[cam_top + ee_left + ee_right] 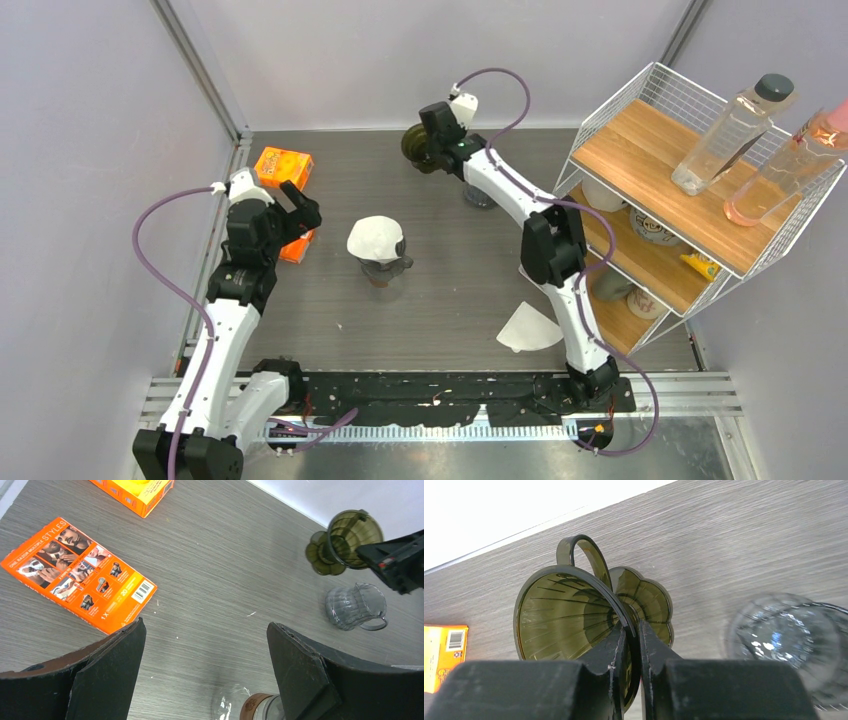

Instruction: Place the coffee filter in the dripper

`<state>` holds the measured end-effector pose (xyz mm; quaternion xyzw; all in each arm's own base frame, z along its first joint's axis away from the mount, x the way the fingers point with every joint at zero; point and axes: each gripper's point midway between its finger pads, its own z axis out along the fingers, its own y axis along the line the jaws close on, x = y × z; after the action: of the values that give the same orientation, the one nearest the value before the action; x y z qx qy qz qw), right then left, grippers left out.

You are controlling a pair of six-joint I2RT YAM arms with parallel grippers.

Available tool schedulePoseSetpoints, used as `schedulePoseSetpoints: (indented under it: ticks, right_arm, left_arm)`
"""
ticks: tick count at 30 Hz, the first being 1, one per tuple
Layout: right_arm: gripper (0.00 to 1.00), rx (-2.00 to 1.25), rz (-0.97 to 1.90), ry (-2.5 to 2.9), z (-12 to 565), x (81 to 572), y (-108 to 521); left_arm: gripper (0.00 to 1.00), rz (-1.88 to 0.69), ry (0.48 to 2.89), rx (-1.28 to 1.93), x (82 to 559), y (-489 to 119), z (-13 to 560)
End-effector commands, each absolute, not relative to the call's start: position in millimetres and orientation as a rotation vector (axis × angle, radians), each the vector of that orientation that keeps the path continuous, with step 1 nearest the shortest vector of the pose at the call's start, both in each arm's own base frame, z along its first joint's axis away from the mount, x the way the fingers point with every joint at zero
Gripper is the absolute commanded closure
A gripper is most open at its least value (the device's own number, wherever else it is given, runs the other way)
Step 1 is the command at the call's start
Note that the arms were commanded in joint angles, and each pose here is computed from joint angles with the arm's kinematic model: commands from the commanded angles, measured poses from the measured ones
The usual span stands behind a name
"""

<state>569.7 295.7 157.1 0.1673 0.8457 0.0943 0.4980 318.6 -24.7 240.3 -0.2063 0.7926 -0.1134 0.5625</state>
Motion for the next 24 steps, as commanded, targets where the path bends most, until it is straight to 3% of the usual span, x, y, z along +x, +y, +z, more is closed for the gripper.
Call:
schedulePoseSetpoints:
  ticks: [1,11,24]
  right_arm:
    - [0.95,0.385,0.142,2.025,230,541,262]
    - [0.95,0.422,-0.053,2.058,269,497,204]
    - [0.95,0.55,-0.128,2.067,251,488,161]
  left_arm:
    - [0.0,-0.31,1.829,-0.478,321,-29,251]
    - [0.01,-0.342,1.84,-0.455,320,-35,252]
    - [0.01,-0.373,1.848,-0.432,322,-41,252]
